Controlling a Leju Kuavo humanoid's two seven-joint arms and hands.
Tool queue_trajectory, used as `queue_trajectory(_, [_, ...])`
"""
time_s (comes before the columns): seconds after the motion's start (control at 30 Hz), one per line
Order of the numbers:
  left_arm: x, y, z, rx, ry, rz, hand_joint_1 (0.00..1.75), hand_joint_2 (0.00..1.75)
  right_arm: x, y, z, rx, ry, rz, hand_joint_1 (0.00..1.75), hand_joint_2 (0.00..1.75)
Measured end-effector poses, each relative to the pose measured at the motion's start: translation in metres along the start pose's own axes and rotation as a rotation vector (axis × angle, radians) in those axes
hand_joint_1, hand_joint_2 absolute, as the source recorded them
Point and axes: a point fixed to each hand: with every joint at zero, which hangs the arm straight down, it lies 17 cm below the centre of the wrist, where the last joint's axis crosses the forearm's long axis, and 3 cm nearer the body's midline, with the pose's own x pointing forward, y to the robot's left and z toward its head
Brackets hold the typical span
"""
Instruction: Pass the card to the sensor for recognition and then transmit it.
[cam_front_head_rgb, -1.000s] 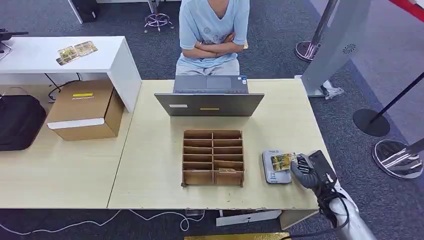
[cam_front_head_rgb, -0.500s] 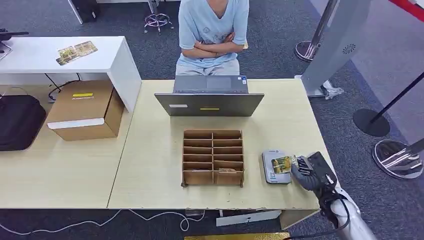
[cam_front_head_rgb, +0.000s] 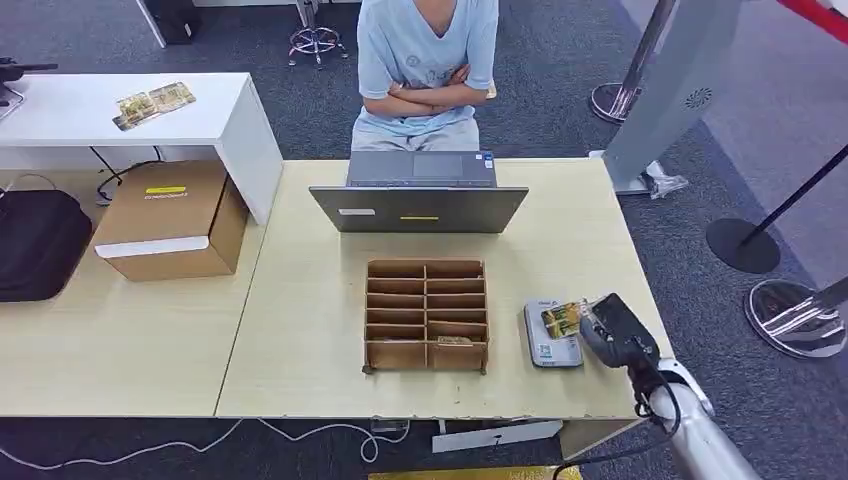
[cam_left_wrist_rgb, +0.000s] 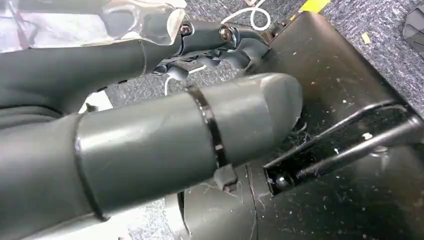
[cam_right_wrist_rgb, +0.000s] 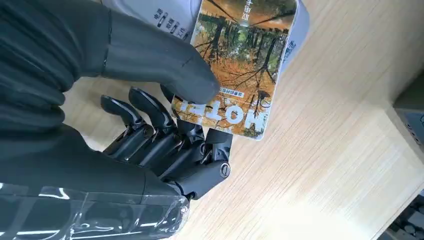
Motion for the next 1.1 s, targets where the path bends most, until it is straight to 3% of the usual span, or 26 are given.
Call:
queue_trajectory(0.37, [0.000, 0.000, 0.000, -0.005, 0.006, 0.013, 0.00, 0.00, -0.001, 0.002, 0.001, 0.001, -0.001, 0.003, 1.75, 1.75])
queue_trajectory(0.63, [-0.001, 0.000, 0.000, -0.005, 0.008, 0.009, 0.00, 0.00, 0.014, 0.007, 0.007, 0.027, -0.084, -0.129, 1.75, 1.75])
queue_trajectory(1.1, [0.000, 0.001, 0.000, -0.002, 0.008, 0.007, 0.00, 0.00, 0.060, -0.040, 0.008, -0.216, -0.269, -0.247, 1.75, 1.75])
